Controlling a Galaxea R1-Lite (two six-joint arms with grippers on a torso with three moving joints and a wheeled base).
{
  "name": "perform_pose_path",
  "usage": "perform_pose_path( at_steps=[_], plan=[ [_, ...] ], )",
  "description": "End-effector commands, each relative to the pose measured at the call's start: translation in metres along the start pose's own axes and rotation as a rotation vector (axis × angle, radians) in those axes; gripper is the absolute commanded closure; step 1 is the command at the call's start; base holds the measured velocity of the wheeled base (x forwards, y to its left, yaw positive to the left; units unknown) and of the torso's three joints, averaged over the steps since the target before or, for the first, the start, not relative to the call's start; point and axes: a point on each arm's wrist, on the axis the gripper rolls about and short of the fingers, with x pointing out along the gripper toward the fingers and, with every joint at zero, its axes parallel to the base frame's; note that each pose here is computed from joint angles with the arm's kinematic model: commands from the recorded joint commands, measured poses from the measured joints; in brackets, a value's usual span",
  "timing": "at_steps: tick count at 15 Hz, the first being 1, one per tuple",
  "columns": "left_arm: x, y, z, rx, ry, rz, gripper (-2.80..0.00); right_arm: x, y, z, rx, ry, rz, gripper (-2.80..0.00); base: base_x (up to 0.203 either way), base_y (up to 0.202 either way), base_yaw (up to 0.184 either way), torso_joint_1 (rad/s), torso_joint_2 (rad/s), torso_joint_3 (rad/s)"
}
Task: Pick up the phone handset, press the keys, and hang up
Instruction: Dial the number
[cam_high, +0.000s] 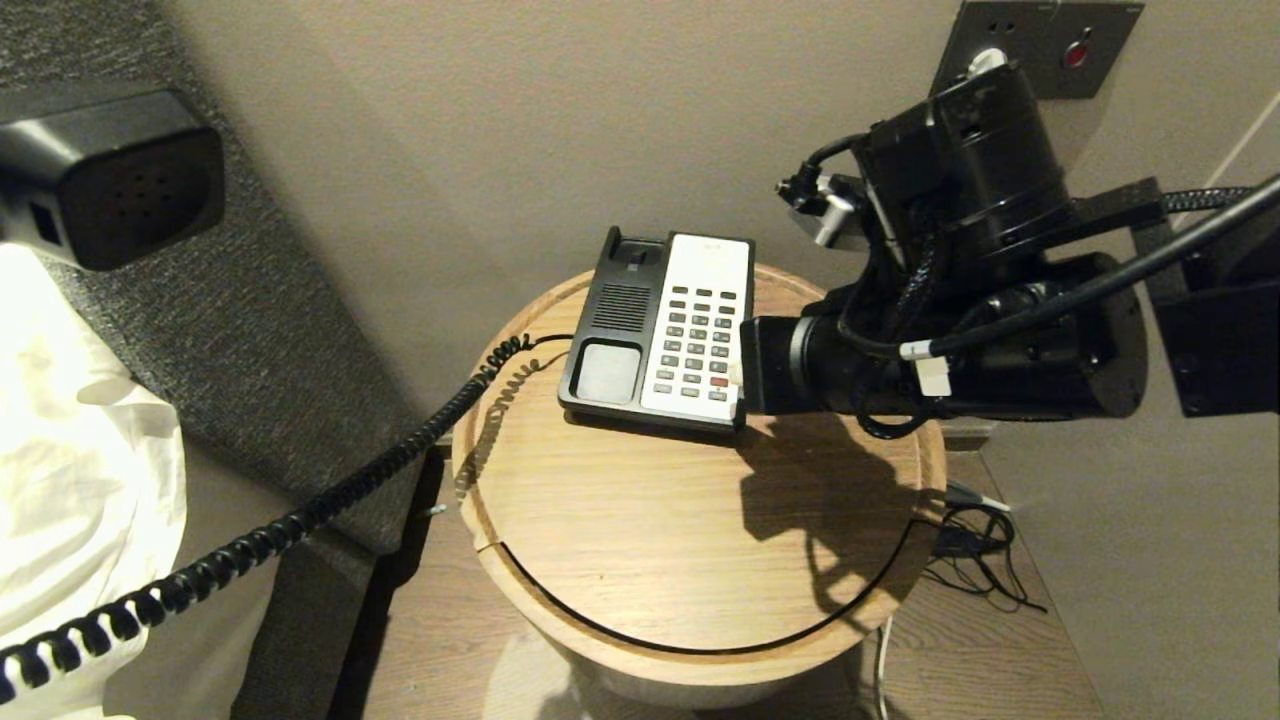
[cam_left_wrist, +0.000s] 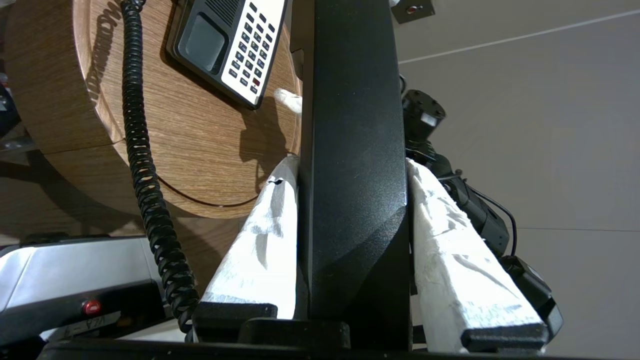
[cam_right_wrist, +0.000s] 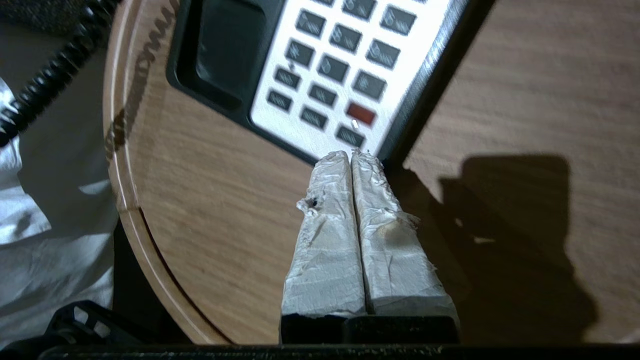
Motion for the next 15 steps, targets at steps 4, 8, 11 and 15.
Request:
perform_pose_path(
  at_steps=[4,8,11,15],
  plan=[
    [0.001,0.002,-0.001,-0.009,0.011,0.004,0.0,0.008,-0.004,-0.006,0.01,0.031,-0.018,0.0,0.0,0.0,0.0,0.0,0.0,0.0],
    [0.002,0.005,-0.003,-0.011,0.018,0.014,0.0,0.029,0.001,-0.007,0.001,0.051,-0.029,0.0,0.0,0.0,0.0,0.0,0.0,0.0],
    [0.002,0.005,-0.003,-0.01,0.017,0.013,0.0,0.037,0.003,-0.008,-0.006,0.058,-0.035,0.0,0.0,0.0,0.0,0.0,0.0,0.0],
    [0.0,0.004,-0.003,-0.009,0.013,0.008,0.0,0.04,0.003,-0.009,-0.011,0.063,-0.037,0.0,0.0,0.0,0.0,0.0,0.0,0.0]
  ],
)
